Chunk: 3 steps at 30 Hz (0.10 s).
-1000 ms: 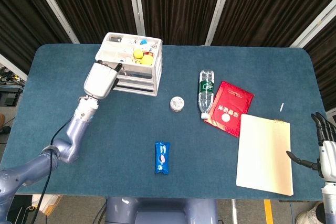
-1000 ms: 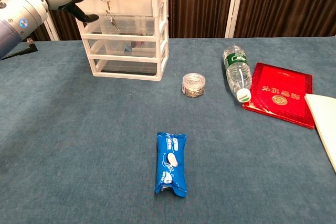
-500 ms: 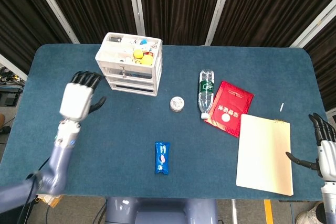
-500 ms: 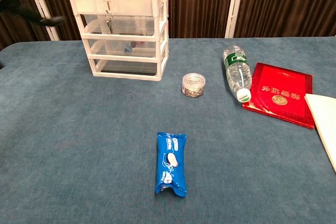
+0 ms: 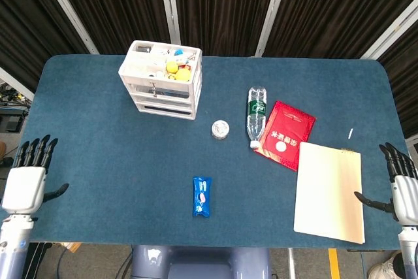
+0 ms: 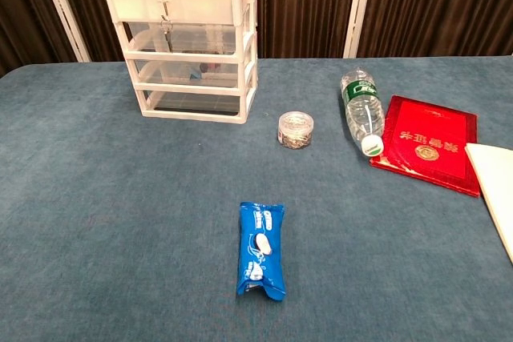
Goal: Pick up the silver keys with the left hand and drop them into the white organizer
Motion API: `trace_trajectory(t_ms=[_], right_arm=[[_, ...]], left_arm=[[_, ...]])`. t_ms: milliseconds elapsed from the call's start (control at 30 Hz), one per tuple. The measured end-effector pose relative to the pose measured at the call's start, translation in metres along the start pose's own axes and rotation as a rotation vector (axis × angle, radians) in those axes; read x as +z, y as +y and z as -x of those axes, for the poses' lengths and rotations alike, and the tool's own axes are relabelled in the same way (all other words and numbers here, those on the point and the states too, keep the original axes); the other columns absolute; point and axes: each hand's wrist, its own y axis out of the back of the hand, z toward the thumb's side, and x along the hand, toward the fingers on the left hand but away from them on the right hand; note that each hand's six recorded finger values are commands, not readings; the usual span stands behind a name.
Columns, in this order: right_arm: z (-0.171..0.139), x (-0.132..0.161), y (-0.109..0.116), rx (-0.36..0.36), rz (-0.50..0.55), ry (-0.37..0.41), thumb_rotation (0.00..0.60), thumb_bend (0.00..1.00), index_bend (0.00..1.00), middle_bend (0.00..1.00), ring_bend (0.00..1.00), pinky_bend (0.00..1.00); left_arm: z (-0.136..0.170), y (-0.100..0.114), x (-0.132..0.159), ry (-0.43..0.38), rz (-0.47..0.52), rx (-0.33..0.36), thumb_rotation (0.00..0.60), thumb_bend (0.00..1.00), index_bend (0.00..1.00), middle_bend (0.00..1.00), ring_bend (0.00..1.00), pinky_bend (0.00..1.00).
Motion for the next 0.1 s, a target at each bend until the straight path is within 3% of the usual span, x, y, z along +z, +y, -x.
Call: trace_trajectory(t_ms=[100], right_arm=[[-0.0001,0.0001,-0.001,0.003,0.0,0.001,0.6,0.06,0.0,0.0,0.0,0.0]], left_arm=[[0.0101,0.002,-0.0085,0.0,0.001,0.01,0.6,0.09,0.0,0.0,0.0,0.0]])
